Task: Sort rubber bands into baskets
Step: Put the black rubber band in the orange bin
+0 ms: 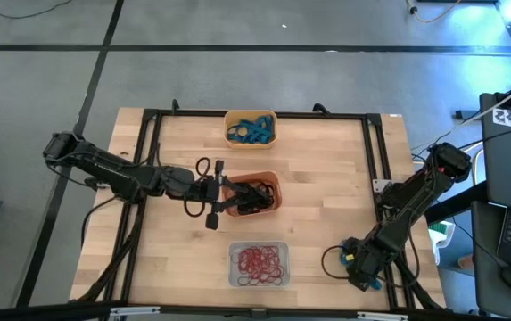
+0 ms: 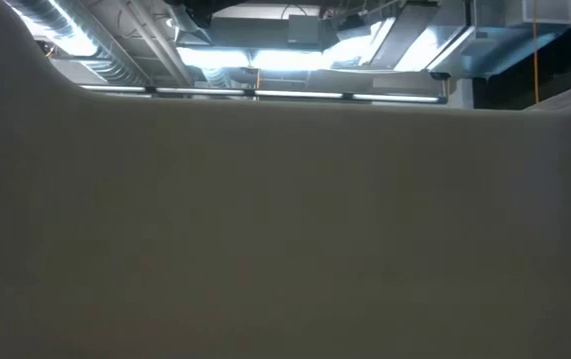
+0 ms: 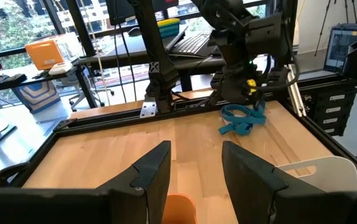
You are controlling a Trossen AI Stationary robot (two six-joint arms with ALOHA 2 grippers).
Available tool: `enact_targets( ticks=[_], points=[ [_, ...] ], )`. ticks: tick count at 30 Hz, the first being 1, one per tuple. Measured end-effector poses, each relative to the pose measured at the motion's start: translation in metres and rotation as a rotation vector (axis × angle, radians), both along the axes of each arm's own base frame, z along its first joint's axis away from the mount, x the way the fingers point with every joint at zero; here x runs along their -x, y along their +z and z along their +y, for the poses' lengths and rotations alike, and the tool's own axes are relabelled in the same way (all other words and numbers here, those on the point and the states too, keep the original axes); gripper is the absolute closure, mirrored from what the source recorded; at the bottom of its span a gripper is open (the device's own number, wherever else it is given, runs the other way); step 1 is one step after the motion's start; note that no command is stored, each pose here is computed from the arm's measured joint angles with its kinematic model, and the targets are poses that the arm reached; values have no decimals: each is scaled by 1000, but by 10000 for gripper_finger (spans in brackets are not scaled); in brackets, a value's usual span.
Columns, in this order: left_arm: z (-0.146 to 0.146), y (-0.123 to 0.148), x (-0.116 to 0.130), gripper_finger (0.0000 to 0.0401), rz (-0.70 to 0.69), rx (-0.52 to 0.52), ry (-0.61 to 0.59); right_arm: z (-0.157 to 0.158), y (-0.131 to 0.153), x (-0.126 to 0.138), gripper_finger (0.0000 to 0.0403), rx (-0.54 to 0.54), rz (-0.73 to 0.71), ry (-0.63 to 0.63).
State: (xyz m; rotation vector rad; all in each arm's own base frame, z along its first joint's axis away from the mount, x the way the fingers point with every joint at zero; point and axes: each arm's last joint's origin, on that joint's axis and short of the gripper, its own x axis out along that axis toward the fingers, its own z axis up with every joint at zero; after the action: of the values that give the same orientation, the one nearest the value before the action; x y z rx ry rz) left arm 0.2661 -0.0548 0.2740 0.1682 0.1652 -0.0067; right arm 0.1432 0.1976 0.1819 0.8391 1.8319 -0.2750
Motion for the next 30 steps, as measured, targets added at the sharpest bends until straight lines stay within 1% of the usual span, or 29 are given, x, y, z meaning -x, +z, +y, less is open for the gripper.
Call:
enact_targets(
  ticks=[3, 6, 10, 16, 20, 24, 26, 30],
  points=[
    [0, 0, 0, 260, 0, 0, 0, -2, 11, -11, 394, -19, -38, 18],
    [0, 0, 0, 260, 0, 0, 0, -6, 23, -27, 399, -19, -142, 35],
    [0, 0, 0, 260, 0, -1, 0, -17, 38, -50, 398, 33, -314, 51],
    [0, 0, 0, 260, -1, -25, -4, -34, 54, -79, 401, 171, -584, 103],
    [0, 0, 0, 260, -1, -25, -4, -46, 57, -94, 401, 291, -730, 129],
    [0, 0, 0, 260, -1, -24, -4, -64, 61, -110, 400, 523, -867, 124],
    [0, 0, 0, 260, -1, -24, -4, -74, 62, -119, 399, 615, -917, 134],
    [0, 0, 0, 260, -4, -23, -4, -88, 67, -132, 398, 718, -994, 169]
  ],
)
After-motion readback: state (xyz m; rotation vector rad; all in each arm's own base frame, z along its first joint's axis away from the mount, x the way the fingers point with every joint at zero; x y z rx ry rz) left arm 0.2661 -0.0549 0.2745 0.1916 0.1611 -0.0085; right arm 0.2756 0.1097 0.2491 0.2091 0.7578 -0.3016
